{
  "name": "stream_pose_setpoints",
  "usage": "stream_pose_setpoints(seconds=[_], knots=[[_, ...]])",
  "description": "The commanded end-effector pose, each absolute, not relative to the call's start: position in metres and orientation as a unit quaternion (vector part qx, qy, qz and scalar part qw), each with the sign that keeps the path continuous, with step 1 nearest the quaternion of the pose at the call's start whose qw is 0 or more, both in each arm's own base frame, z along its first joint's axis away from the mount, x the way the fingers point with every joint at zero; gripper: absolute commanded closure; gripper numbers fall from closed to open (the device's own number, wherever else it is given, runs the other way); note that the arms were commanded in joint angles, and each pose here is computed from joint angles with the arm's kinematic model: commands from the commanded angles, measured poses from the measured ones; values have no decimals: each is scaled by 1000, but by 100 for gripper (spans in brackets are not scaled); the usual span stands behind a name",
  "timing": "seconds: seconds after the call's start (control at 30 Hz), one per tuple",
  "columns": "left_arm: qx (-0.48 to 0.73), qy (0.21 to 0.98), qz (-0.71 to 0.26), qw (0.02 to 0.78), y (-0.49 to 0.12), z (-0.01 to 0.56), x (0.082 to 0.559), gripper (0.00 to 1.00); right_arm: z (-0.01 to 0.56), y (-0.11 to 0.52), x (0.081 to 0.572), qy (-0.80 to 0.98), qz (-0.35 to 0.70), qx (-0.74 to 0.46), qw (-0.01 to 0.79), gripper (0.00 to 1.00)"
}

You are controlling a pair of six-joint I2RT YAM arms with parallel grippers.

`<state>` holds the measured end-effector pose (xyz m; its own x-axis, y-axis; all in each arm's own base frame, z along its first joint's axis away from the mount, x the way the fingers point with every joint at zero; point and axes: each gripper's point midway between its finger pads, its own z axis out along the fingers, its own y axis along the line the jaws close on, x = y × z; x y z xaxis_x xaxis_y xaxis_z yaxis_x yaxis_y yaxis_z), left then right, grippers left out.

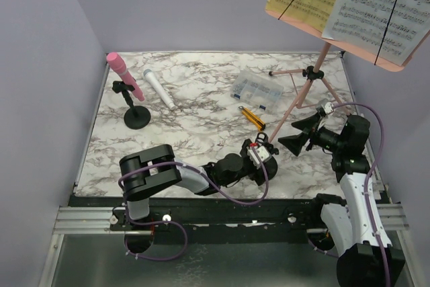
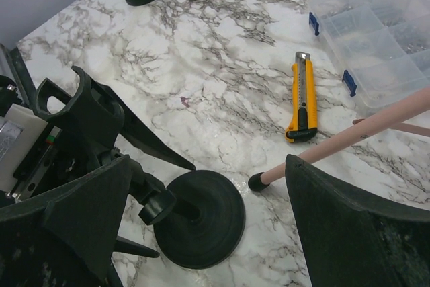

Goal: Pack up the instrument practice props
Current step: Pick up the microphone stand at the center of the board.

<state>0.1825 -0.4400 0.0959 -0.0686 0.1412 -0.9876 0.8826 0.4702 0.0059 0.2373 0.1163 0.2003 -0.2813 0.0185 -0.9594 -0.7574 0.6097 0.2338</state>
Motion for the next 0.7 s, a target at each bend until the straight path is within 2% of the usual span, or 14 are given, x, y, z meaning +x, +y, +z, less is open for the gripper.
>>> stream_pose_setpoints(seconds=[0.0,0.13,0.23,0.5,0.57,0.67], knots=[[383,634,-358,569,-450,105,181,12,212,105,245,707,317,-263,575,0],[377,634,-363,569,-452,103,181,21,215,100,246,706,306,-257,584,0],[374,636,-361,571,-453,100,183,39,216,98,246,707,305,-252,586,0],[355,646,-337,586,-448,96,195,44,216,95,246,708,304,-247,587,1],[351,647,-331,590,-446,96,197,51,216,95,246,708,304,-246,588,0],[349,647,-328,592,-444,97,198,57,216,94,246,708,304,-246,588,0]])
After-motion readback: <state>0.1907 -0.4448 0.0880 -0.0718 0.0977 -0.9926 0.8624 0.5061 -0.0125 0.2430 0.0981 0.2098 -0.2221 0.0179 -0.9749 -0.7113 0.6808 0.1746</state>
